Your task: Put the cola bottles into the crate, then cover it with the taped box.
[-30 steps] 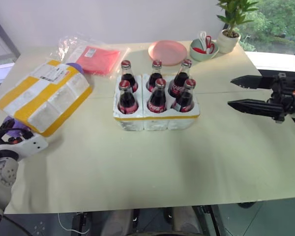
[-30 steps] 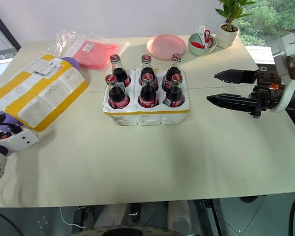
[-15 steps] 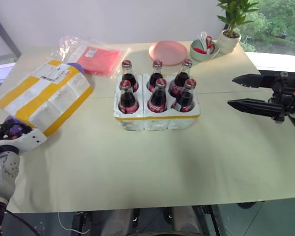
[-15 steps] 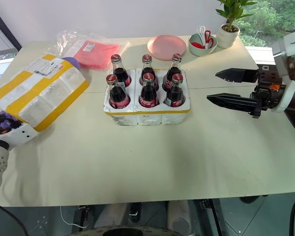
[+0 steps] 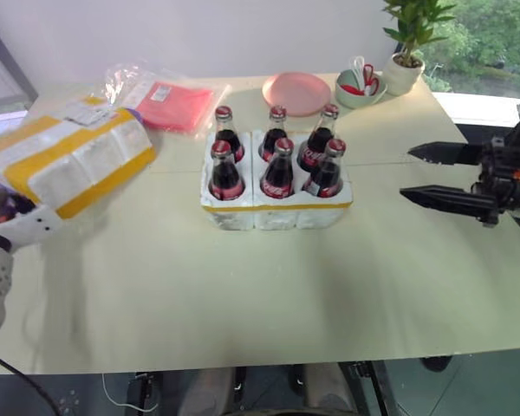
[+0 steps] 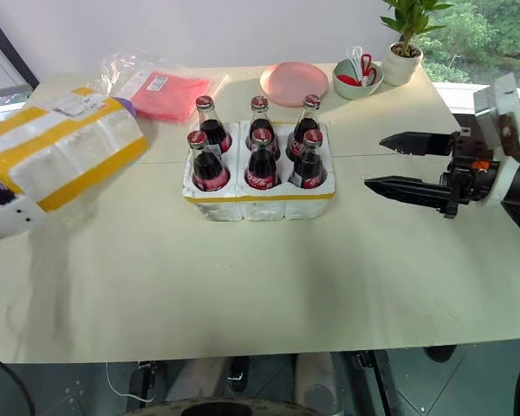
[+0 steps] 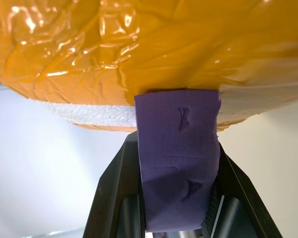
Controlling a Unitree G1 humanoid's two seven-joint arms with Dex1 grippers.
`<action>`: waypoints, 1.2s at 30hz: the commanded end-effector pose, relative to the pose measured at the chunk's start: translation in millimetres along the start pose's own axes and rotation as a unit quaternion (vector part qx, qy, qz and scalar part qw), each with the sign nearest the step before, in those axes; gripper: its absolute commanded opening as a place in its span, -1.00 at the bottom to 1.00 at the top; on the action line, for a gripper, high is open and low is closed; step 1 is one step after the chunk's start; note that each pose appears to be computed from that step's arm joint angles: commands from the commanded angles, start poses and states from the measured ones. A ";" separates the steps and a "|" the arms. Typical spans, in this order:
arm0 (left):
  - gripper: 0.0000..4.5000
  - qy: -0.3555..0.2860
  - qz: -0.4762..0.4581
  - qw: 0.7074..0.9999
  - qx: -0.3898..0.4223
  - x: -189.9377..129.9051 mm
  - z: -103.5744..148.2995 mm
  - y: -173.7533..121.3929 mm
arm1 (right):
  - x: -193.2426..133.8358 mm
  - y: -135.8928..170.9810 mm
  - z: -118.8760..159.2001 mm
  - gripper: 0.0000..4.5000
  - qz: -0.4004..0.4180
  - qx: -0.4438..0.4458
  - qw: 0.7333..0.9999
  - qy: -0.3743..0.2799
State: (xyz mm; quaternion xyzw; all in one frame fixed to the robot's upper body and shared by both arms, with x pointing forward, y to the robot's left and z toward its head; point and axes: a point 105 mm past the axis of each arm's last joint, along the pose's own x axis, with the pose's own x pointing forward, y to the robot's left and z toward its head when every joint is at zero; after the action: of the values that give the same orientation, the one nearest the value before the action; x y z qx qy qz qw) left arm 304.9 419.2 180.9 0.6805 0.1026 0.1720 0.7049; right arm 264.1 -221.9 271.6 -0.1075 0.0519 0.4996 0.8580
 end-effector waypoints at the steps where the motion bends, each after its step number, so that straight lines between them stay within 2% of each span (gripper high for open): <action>1: -0.50 -0.051 0.096 0.994 -0.032 6.4 21.2 72.3 | -6.0 -0.8 7.6 1.00 -0.011 -0.026 1.000 -0.004; 6: -0.50 -0.147 0.134 0.975 -0.094 9.5 66.2 122.2 | -7.2 -4.8 3.2 1.00 -0.021 -0.023 0.999 -0.005; 9: -0.50 -0.254 0.125 0.952 -0.114 3.1 115.1 143.1 | -7.5 -6.4 -0.3 1.00 -0.026 -0.025 0.999 0.000; 13: -0.50 -0.390 0.083 0.911 -0.107 -14.3 174.5 152.6 | -11.1 -9.2 -2.1 1.00 -0.035 -0.025 0.999 0.003; 17: -0.50 -0.475 0.053 0.875 -0.078 -29.4 212.8 154.6 | -14.0 -9.8 -4.1 1.00 -0.045 -0.024 0.999 0.004; 21: -0.50 -0.517 0.023 0.855 -0.037 -37.4 232.5 144.7 | -17.2 -8.1 -7.1 1.00 -0.057 -0.022 0.998 0.004; 25: -0.50 -0.534 -0.011 0.845 0.024 -39.8 244.2 120.3 | -19.9 -5.0 -8.5 1.00 -0.068 -0.020 0.997 0.002; 30: -0.50 -0.481 -0.037 0.867 0.123 -21.6 241.9 84.2 | -21.3 -1.2 -9.1 1.00 -0.079 -0.018 0.997 -0.002; 34: 0.08 -0.475 -0.042 0.869 0.132 -23.2 245.9 69.0 | -20.6 -0.2 -7.5 1.00 -0.084 -0.014 0.996 -0.010; 36: 0.56 -0.463 -0.051 0.872 0.151 -22.0 238.9 59.4 | -20.1 -0.2 -7.6 1.00 -0.084 -0.013 0.996 -0.011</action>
State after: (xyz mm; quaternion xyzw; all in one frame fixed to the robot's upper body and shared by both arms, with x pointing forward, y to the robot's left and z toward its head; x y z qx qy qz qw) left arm 370.8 188.6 245.3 0.7617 -0.1732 -0.2318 0.5797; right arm 260.1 -243.6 253.6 -0.1038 0.0567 0.4252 0.8973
